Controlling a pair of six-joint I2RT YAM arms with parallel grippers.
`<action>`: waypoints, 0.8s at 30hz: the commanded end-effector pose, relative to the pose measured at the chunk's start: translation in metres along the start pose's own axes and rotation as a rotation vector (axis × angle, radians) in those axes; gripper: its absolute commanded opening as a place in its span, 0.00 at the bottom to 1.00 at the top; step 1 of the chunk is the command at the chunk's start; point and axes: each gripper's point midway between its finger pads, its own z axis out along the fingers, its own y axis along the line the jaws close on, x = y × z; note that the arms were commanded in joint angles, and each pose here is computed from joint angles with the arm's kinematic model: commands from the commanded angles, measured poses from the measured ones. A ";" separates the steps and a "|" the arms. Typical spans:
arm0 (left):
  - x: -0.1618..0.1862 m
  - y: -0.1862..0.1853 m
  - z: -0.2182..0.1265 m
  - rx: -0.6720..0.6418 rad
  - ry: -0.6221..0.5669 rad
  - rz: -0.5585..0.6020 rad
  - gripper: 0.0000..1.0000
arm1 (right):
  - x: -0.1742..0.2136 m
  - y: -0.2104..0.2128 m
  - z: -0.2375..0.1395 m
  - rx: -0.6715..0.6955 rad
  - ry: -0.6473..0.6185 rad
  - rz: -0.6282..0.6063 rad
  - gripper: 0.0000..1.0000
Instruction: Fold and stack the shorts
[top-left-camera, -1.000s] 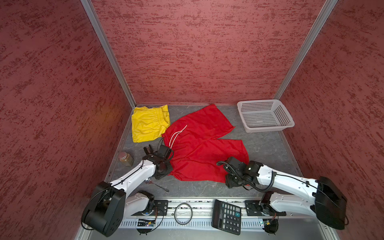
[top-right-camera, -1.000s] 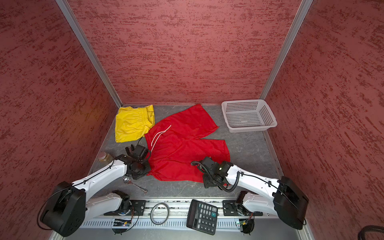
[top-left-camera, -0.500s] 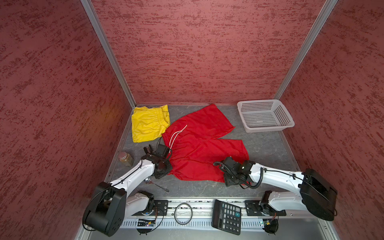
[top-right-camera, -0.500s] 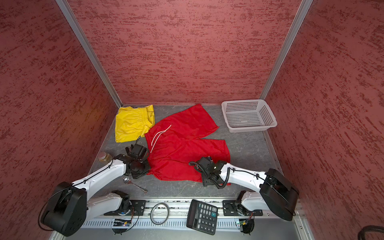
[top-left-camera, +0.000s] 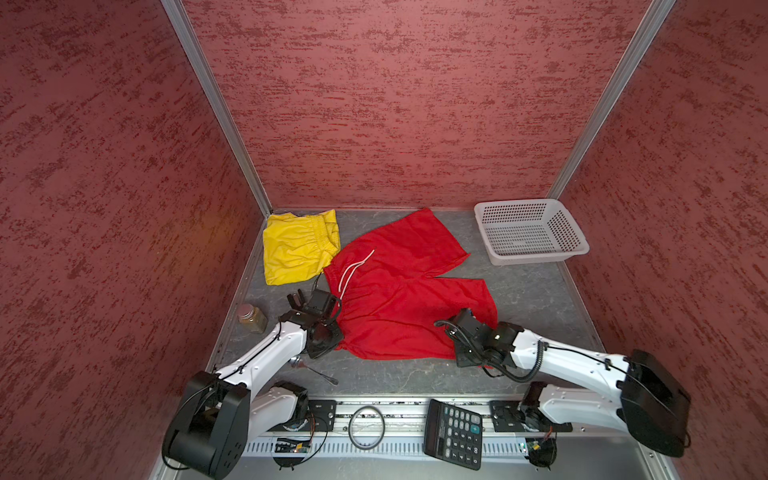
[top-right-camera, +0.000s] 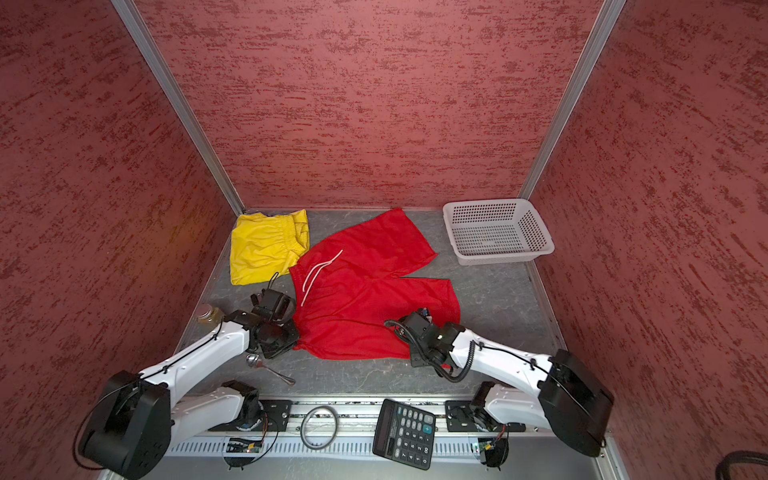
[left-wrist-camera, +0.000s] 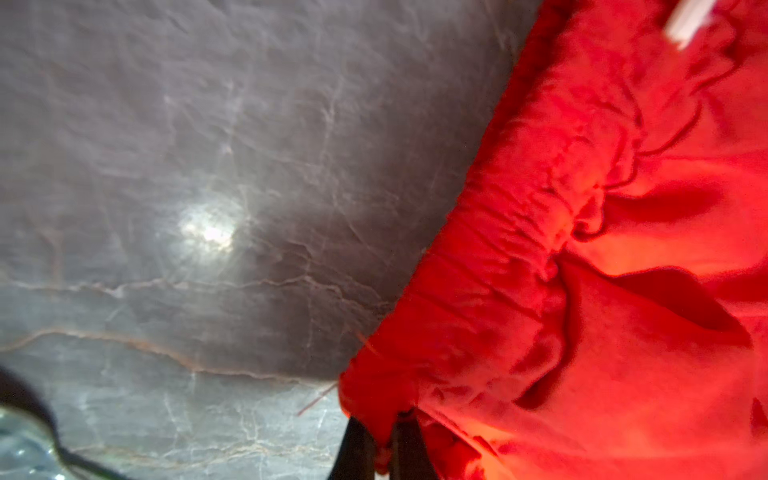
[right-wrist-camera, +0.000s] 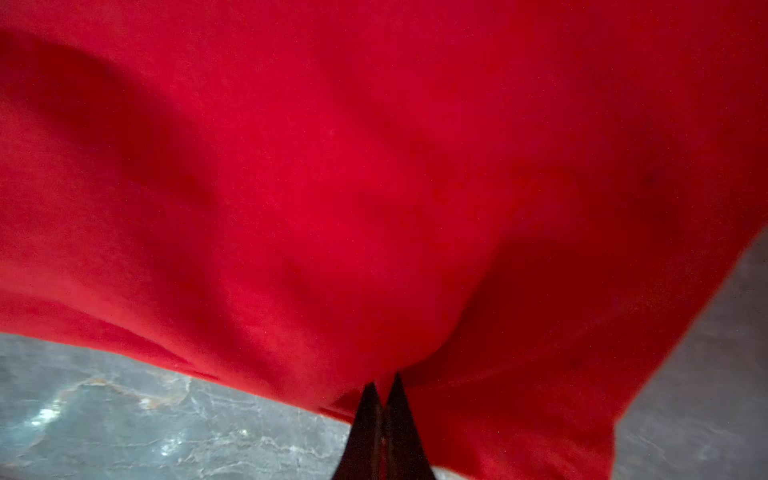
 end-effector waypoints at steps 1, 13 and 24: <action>-0.001 0.016 -0.005 -0.041 -0.023 -0.015 0.00 | -0.010 -0.026 -0.015 0.052 -0.041 0.094 0.05; -0.018 -0.011 -0.064 0.094 -0.108 -0.036 0.00 | -0.105 -0.024 -0.082 -0.006 -0.269 0.121 0.02; -0.070 -0.066 -0.153 0.239 -0.299 0.019 0.00 | -0.248 -0.004 -0.139 -0.072 -0.530 0.060 0.04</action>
